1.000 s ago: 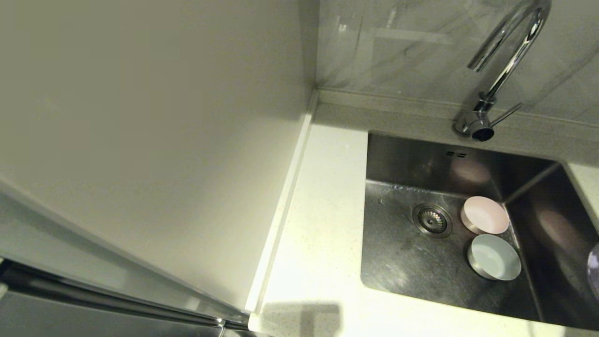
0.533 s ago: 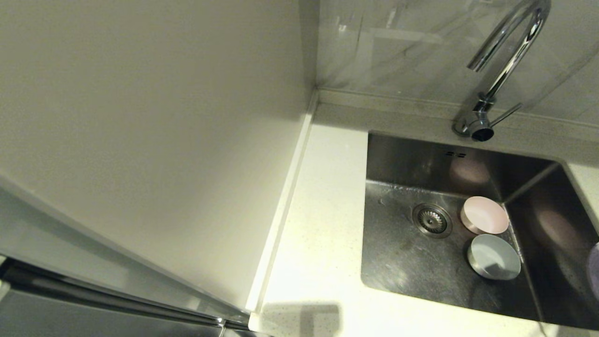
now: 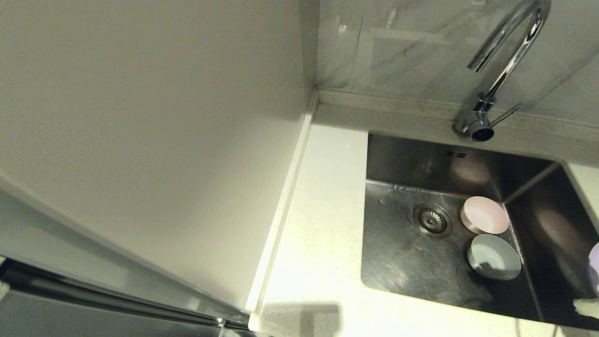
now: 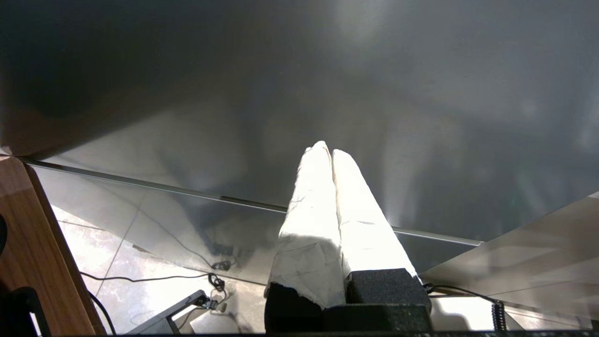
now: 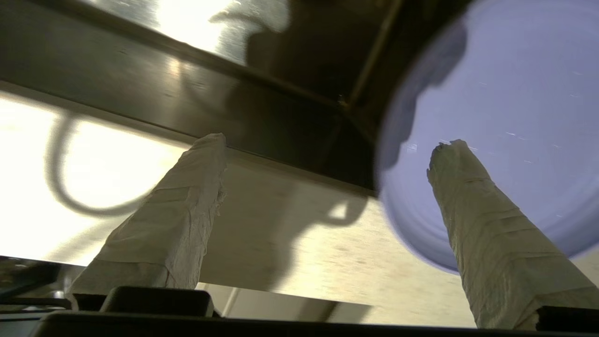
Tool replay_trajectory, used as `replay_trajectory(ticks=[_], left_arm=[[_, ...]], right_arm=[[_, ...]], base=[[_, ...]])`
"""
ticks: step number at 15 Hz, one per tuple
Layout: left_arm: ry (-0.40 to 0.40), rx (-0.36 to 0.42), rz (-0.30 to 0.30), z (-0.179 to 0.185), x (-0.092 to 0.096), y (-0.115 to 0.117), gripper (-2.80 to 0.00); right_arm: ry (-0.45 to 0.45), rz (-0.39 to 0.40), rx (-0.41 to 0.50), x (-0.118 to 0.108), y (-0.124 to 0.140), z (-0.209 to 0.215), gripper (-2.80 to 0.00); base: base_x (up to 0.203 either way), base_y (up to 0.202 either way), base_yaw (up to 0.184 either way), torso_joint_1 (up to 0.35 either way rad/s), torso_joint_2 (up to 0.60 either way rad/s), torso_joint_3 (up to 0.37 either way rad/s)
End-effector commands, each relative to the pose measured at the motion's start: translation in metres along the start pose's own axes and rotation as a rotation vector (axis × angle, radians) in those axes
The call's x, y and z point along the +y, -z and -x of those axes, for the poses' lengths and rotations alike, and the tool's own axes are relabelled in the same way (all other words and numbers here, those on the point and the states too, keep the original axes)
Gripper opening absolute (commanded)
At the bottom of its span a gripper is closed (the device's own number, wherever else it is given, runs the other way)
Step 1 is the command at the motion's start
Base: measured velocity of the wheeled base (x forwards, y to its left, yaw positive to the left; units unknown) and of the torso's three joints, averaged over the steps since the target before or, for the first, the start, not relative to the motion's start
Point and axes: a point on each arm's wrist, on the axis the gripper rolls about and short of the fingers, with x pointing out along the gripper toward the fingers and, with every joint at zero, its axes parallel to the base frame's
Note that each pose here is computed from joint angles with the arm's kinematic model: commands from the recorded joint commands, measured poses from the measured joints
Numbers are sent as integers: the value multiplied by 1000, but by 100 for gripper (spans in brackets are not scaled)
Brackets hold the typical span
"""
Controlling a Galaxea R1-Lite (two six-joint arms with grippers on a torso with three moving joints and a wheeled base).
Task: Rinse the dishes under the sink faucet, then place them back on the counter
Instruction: Put a plate into the sink
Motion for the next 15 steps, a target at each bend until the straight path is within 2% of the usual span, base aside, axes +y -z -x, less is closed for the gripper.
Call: replay_trajectory(ticks=[1,3,6,9,15], left_arm=[[0,3,0,0,0,1,-280],[0,3,0,0,0,1,-280],[0,3,0,0,0,1,-280],[0,3,0,0,0,1,-280],[0,3,0,0,0,1,-280]], right_arm=[[-11,-2,-6,20,-5,1,0],[83,-28,-26,27,-7,-3,0],[184,-27,-178,30,-13,-15,0],[269,-37,-244,26,-24,-20,0],[422,33,-210,29,-16,-59,0]], base=[[0,0,0,0,0,0],[0,0,0,0,0,0],[0,0,0,0,0,0],[0,0,0,0,0,0],[0,0,0,0,0,0]])
